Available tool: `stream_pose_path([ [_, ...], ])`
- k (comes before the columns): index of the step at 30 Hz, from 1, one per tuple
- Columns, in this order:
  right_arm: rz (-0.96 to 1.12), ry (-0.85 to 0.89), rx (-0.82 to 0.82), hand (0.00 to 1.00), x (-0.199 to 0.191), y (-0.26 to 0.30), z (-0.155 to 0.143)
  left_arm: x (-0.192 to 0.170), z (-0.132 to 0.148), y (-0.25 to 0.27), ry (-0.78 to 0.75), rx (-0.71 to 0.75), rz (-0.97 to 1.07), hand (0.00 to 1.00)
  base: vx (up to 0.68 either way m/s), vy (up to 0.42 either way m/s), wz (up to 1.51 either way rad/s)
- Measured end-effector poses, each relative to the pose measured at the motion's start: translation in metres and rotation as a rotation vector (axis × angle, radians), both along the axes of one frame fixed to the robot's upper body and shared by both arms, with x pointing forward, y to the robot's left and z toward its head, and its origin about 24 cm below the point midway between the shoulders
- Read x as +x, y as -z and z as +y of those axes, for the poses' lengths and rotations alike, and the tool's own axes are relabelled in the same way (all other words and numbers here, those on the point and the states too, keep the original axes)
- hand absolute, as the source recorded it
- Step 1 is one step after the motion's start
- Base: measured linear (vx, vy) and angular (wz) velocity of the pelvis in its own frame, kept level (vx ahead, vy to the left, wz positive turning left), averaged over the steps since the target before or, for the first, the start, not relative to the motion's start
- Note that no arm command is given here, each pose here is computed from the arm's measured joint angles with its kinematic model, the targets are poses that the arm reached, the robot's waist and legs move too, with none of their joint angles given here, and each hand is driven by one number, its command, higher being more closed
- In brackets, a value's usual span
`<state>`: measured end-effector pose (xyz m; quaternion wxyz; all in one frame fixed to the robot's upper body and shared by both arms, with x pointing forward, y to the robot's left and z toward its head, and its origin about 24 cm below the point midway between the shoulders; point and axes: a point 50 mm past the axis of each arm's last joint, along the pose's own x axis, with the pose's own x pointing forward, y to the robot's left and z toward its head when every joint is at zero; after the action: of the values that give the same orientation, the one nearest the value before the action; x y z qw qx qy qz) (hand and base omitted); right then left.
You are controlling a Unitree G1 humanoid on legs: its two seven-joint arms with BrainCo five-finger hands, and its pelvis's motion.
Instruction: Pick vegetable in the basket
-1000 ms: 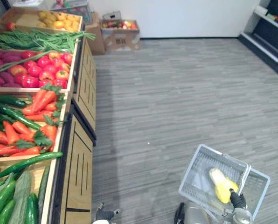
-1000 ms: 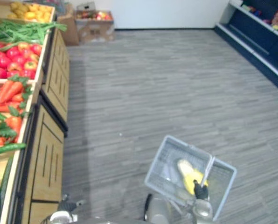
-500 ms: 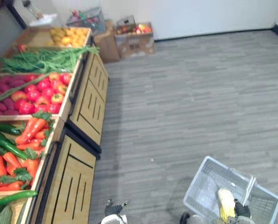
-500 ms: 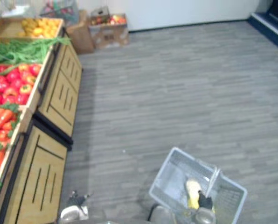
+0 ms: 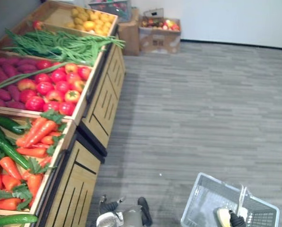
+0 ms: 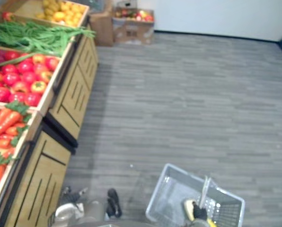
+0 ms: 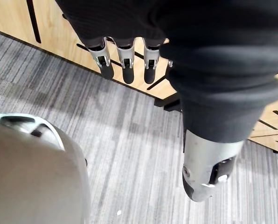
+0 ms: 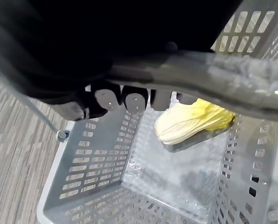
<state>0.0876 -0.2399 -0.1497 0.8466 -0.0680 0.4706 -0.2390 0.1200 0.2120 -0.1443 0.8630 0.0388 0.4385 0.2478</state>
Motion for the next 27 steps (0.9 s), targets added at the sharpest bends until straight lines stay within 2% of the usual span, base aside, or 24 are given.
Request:
stream_pose_path([
  [2,0.021,-0.012,-0.004,1.0,-0.004,0.001,-0.001,-0.009,-0.001,0.005,0.012,0.0,0.047,0.0,0.19,0.171,0.4],
  [5,0.032,0.053,-0.048,1.0,-0.011,-0.003,-0.023,-0.01,-0.005,0.006,0.111,0.023,0.079,0.0,0.27,0.19,1.08],
  [8,0.028,0.078,-0.036,1.0,-0.013,-0.002,-0.021,-0.015,0.004,0.006,0.146,0.052,0.111,0.0,0.35,0.055,1.34],
  [11,0.012,0.109,-0.03,1.0,-0.014,-0.002,-0.022,-0.019,0.001,0.009,0.143,0.039,0.128,0.0,0.33,-0.042,1.36],
  [15,-0.02,0.15,-0.046,1.0,-0.02,-0.006,-0.026,-0.021,-0.007,0.011,0.068,-0.009,0.117,0.0,0.49,-0.216,1.59],
  [21,-0.04,0.134,-0.001,1.0,-0.013,-0.003,-0.01,-0.023,-0.006,0.011,-0.048,-0.06,0.092,0.0,0.47,-0.389,1.43],
  [23,-0.068,0.128,-0.037,1.0,-0.005,-0.009,-0.022,-0.029,-0.017,0.014,-0.139,-0.123,0.086,0.0,0.41,-0.44,1.1],
  [27,-0.062,0.116,-0.041,1.0,-0.002,-0.011,-0.029,-0.043,-0.008,0.018,-0.342,-0.184,0.092,0.0,0.37,-0.436,1.22],
])
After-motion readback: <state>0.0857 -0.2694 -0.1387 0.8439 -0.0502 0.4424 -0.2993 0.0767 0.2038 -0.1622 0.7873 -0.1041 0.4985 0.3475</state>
